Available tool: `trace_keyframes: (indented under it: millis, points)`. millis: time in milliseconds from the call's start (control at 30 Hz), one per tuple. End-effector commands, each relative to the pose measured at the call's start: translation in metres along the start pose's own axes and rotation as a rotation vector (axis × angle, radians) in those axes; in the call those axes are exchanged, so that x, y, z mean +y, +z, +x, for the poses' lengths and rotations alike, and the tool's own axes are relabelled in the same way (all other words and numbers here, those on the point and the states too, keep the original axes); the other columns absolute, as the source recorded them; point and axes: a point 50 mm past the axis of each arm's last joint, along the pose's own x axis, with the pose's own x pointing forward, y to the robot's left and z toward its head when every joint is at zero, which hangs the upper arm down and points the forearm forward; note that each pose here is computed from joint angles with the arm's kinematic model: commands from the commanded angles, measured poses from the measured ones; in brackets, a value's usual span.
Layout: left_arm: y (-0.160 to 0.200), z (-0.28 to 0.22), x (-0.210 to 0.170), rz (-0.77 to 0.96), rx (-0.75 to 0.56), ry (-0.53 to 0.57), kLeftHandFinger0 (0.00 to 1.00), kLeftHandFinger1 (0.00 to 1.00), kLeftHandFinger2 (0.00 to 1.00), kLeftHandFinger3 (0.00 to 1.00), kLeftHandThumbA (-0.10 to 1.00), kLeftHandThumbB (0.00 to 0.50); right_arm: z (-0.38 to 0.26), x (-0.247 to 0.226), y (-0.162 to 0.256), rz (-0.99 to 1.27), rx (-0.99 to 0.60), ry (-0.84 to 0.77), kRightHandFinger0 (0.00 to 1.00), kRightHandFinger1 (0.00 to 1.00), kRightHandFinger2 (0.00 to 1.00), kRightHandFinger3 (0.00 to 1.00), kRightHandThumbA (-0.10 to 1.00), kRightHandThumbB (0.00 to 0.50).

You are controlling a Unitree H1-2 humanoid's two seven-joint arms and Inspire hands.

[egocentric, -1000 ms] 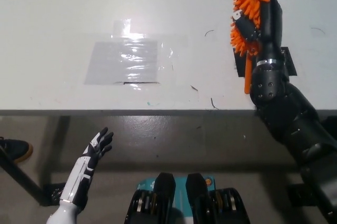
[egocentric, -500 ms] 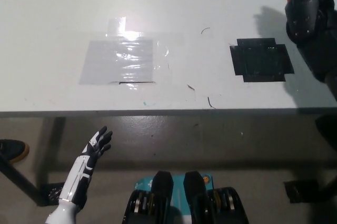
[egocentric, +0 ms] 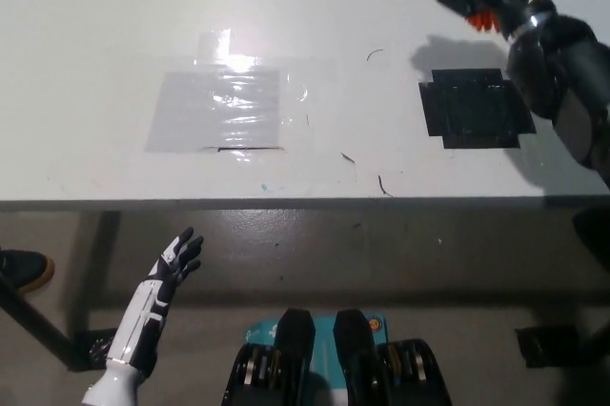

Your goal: The robot uses it right hand to pick up an extended orange duster kept in the middle of the desk and presses its handle against the desk to collapse it

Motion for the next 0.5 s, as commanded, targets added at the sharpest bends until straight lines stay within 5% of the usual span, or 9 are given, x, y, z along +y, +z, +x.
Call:
trace_keyframes:
  millis: [0,100,200,233,267,300,333,400,467]
  points:
    - [0.011,0.005,0.004,0.019,-0.067,-0.002,1.0,1.0,1.0,1.0,1.0,0.072,0.004,0.0,-0.004,-0.041,0.037,0.101,0.0,0.13,0.57,0.39,-0.1,0.162]
    - [0.011,0.006,0.005,0.023,-0.066,-0.007,1.0,1.0,1.0,1.0,1.0,0.073,-0.003,0.011,-0.008,-0.044,0.073,0.192,0.0,0.35,0.88,0.82,-0.1,0.138]
    - [0.012,0.007,0.006,0.028,-0.073,-0.002,1.0,1.0,1.0,1.0,1.0,0.072,-0.007,0.017,-0.013,-0.026,0.141,0.296,0.05,0.47,0.94,0.91,-0.1,0.162]
    - [0.013,0.006,0.006,0.028,-0.073,-0.003,1.0,1.0,1.0,1.0,1.0,0.072,-0.005,0.018,-0.015,-0.009,0.207,0.359,0.26,0.69,1.0,1.0,0.03,0.204]
    - [0.013,0.006,0.006,0.028,-0.074,-0.004,1.0,1.0,1.0,1.0,1.0,0.072,-0.004,0.018,-0.016,0.001,0.231,0.383,0.31,0.68,0.94,0.93,0.16,0.217]
    - [0.013,0.006,0.006,0.027,-0.075,-0.005,1.0,1.0,1.0,1.0,1.0,0.071,-0.002,0.015,-0.018,0.038,0.245,0.432,0.69,0.97,1.0,1.0,0.35,0.297]
    - [0.013,0.006,0.006,0.026,-0.074,-0.005,1.0,1.0,1.0,1.0,1.0,0.072,0.002,0.01,-0.02,0.023,0.254,0.499,1.0,1.0,1.0,1.0,0.61,0.396]
    - [0.013,0.006,0.006,0.024,-0.072,-0.003,1.0,1.0,1.0,1.0,1.0,0.072,0.005,0.005,-0.02,0.027,0.263,0.526,1.0,1.0,1.0,1.0,0.75,0.491]
    - [0.013,0.006,0.006,0.025,-0.072,-0.003,1.0,1.0,1.0,1.0,1.0,0.071,0.009,0.0,-0.021,0.064,0.276,0.538,1.0,1.0,1.0,1.0,0.84,0.5]
